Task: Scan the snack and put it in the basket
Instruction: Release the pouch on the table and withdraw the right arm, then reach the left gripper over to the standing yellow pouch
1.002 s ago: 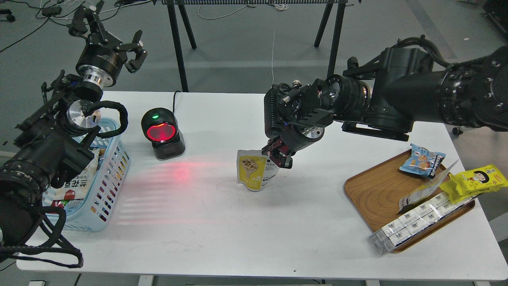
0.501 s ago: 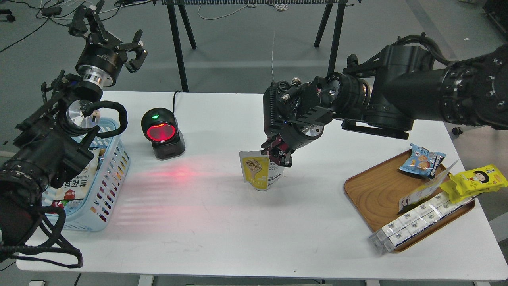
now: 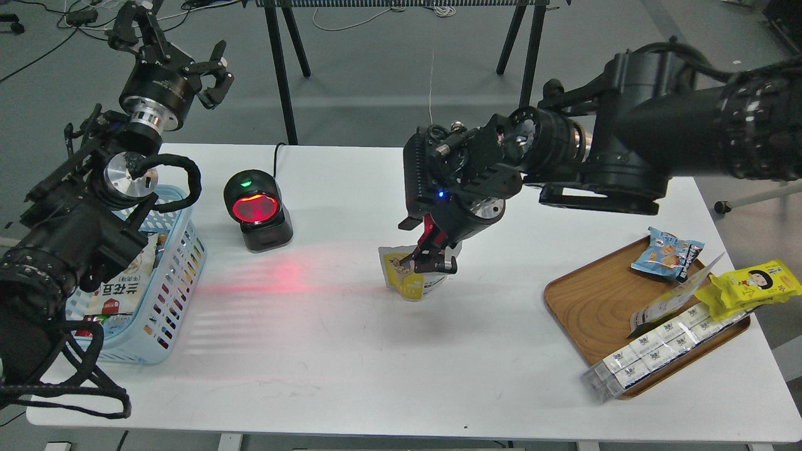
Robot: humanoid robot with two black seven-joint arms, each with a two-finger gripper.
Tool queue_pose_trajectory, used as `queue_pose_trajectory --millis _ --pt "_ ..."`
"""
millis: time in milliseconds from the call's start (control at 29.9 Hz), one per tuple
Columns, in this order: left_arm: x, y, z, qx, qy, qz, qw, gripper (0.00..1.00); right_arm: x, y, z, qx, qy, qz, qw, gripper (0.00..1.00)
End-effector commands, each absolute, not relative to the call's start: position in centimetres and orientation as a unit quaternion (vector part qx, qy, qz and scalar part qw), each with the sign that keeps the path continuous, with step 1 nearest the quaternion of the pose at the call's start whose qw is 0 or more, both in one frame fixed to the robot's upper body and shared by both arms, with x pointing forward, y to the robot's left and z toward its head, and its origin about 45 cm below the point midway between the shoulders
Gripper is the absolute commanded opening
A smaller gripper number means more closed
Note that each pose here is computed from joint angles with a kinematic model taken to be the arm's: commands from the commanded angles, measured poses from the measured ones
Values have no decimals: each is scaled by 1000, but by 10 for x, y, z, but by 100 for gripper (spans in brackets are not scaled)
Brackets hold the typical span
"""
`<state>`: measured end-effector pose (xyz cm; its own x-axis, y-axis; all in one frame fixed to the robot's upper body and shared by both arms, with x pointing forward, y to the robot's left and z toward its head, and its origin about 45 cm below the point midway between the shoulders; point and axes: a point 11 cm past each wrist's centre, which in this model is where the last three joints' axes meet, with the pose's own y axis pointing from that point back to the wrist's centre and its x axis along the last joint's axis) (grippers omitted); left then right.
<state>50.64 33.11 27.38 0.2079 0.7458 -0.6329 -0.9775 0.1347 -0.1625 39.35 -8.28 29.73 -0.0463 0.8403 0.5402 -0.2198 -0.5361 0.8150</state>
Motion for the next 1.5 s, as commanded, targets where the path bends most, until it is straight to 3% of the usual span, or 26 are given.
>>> queue_pose_trajectory --millis 0,167,401,701,935,1202,1470 --pt "509 339 286 -281 195 596 727 99 405 -96 336 594 199 681 380 63" --pt "515 328 303 -278 182 579 744 99 418 -133 375 627 101 676 374 73" --pt "525 293 326 -201 127 552 799 99 432 -200 384 746 -92 567 335 93" --pt "526 246 361 -83 27 485 870 99 438 -320 394 805 -355 393 268 95" --pt "501 190 399 30 -148 380 913 99 446 -384 387 800 -532 227 163 95" --pt "447 119 408 168 -401 211 876 99 453 -420 353 766 -641 43 18 95" --pt "400 77 364 252 -530 63 807 99 462 -420 311 722 -658 -101 -188 95"
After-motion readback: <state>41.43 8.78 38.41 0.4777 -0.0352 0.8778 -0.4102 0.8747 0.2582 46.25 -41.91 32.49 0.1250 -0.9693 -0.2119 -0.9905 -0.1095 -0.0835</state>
